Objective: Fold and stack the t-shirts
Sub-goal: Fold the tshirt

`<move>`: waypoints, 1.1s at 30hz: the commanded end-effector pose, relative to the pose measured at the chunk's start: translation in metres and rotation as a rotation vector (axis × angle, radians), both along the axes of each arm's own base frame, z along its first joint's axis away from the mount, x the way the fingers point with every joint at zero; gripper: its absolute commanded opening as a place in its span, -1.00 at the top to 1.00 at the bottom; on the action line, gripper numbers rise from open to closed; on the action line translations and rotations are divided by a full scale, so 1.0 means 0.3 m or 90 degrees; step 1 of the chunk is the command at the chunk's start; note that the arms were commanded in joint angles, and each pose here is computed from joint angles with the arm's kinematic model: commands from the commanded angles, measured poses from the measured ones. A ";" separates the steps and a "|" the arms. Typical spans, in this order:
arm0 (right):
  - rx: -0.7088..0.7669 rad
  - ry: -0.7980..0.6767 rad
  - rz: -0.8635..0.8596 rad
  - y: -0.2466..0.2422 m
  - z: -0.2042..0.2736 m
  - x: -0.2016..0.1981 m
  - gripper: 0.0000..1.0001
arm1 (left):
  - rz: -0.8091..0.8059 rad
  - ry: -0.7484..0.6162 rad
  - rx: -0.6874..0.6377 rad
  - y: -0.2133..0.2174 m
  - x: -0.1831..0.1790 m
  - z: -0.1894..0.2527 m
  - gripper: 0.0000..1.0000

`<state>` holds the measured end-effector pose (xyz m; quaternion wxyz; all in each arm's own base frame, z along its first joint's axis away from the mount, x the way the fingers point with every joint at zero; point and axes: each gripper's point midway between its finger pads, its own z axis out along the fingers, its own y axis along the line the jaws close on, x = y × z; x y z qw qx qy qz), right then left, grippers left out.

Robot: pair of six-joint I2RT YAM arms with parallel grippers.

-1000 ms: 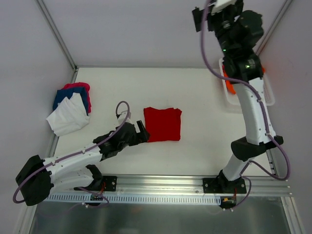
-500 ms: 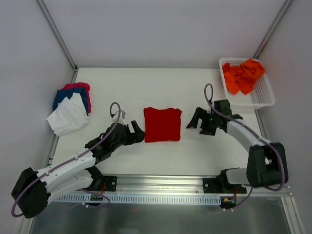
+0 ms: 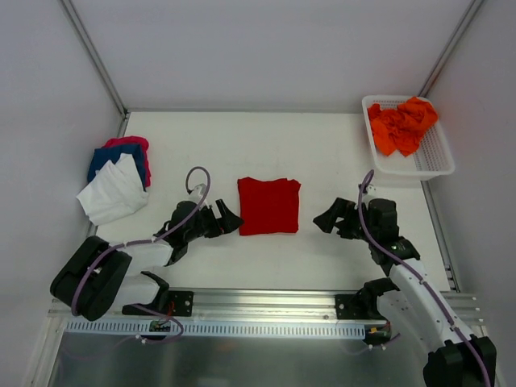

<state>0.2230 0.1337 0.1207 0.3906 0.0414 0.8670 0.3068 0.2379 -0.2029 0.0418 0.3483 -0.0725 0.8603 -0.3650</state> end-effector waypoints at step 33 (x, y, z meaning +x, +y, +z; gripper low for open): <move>0.192 0.055 0.003 0.210 -0.239 0.139 -0.99 | -0.111 -0.041 -0.226 -0.128 0.066 0.092 -0.71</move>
